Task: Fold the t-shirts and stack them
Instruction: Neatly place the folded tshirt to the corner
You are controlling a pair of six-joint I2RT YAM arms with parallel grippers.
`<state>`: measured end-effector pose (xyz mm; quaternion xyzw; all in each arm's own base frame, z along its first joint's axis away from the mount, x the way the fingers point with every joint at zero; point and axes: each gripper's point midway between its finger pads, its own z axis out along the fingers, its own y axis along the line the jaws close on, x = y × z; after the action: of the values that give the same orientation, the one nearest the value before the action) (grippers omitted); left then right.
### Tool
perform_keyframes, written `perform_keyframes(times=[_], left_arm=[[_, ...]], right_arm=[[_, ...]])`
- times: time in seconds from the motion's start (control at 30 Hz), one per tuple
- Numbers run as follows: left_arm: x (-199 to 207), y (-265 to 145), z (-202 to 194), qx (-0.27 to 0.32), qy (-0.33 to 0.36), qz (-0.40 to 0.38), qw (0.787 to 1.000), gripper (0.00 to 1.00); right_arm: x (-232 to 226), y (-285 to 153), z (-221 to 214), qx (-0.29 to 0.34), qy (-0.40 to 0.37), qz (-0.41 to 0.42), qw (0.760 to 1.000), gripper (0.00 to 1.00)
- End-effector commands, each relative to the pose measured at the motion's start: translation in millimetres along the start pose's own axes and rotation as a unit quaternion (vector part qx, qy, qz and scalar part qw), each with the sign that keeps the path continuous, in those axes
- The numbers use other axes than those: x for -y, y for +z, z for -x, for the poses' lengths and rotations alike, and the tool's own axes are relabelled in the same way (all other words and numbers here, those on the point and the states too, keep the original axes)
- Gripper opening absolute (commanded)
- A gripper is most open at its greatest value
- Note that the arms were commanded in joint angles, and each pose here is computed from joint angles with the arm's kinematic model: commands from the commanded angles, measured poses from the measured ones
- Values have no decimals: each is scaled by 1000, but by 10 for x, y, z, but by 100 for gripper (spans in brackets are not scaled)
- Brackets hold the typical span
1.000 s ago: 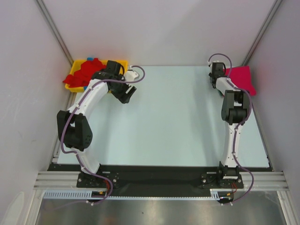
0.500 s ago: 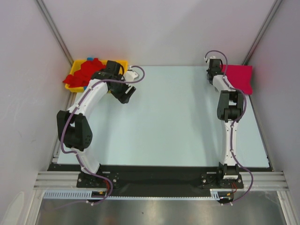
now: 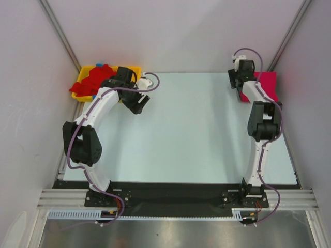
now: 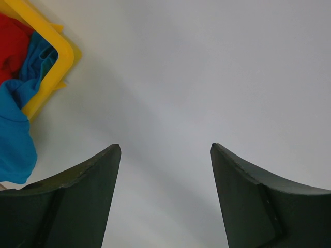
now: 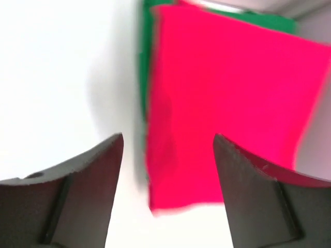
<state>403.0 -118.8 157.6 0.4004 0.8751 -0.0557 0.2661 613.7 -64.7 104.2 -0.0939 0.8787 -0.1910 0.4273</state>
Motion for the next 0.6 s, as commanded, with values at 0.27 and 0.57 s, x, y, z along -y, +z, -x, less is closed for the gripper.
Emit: perform_keyframes(times=[0.27,0.57], left_arm=[[-64,-161,146,30,5,11,999,77],[-86,-148,62,13,3,20,1000,77]], right_arm=[[1527,-157,-298,55,267,-71,959,15],[1639,344,-621,15,264,-37,964,0]])
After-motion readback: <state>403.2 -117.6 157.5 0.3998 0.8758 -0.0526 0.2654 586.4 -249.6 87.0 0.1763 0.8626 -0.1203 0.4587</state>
